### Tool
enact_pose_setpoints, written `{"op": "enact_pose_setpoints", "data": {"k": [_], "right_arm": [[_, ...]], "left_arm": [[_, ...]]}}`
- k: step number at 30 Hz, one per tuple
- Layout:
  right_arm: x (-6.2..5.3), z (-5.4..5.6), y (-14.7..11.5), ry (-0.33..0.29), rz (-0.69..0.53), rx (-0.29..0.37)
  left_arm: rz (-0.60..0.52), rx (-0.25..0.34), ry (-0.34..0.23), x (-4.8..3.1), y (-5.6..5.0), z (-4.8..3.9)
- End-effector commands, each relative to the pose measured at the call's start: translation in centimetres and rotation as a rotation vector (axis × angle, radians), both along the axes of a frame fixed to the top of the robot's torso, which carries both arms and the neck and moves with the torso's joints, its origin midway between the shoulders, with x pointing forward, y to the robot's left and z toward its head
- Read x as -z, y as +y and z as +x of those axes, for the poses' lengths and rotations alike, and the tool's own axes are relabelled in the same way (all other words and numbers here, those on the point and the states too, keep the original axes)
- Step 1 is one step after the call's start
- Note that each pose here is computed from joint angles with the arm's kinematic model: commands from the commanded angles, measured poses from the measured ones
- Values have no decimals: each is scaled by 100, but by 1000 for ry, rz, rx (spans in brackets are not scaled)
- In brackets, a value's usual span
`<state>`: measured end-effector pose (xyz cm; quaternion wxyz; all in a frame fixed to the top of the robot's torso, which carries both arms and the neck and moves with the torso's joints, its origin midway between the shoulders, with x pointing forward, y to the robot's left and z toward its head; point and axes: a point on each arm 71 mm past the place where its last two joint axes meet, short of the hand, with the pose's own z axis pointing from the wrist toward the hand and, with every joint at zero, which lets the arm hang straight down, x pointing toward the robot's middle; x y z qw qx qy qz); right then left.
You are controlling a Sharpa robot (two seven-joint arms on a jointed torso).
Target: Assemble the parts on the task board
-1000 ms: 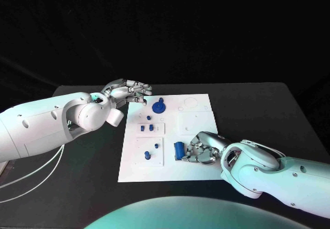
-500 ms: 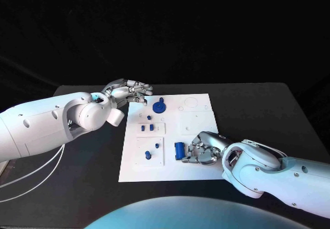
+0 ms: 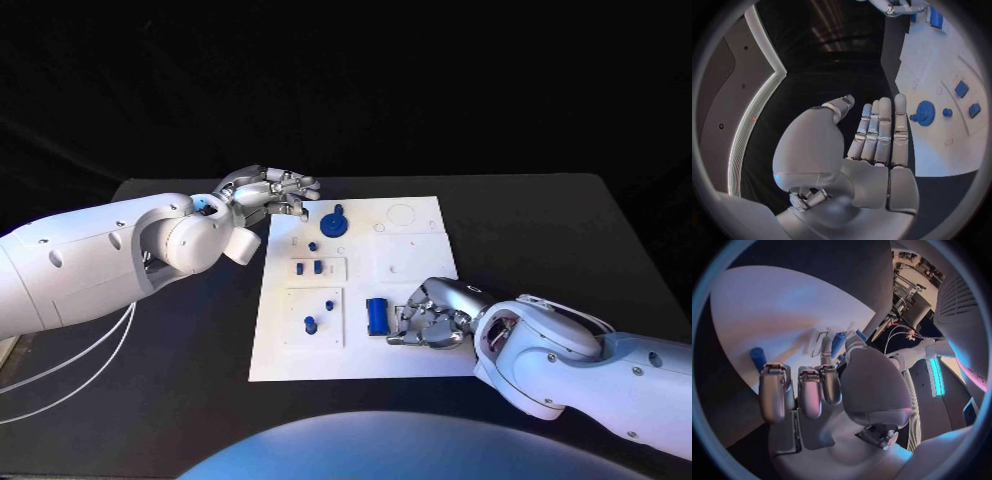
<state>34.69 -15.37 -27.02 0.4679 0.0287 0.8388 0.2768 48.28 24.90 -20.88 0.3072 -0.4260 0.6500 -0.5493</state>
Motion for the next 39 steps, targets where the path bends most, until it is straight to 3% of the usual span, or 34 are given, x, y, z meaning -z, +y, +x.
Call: {"op": "enact_pose_setpoints", "data": {"k": [1, 7, 14, 23, 39], "right_arm": [[-82, 20, -75, -51, 36, 32], [-267, 109, -404, -119, 46, 124], [-341, 154, -785, -162, -31, 186], [-201, 80, -966, -138, -96, 217], [21, 59, -808, -109, -121, 196]], "left_arm": [[-8, 18, -6, -9, -23, -5], [-14, 20, -15, -13, -26, -5], [-19, 22, -23, -20, -33, -9], [-21, 23, -25, -19, -34, -8], [-19, 25, -19, -15, -22, -15]]}}
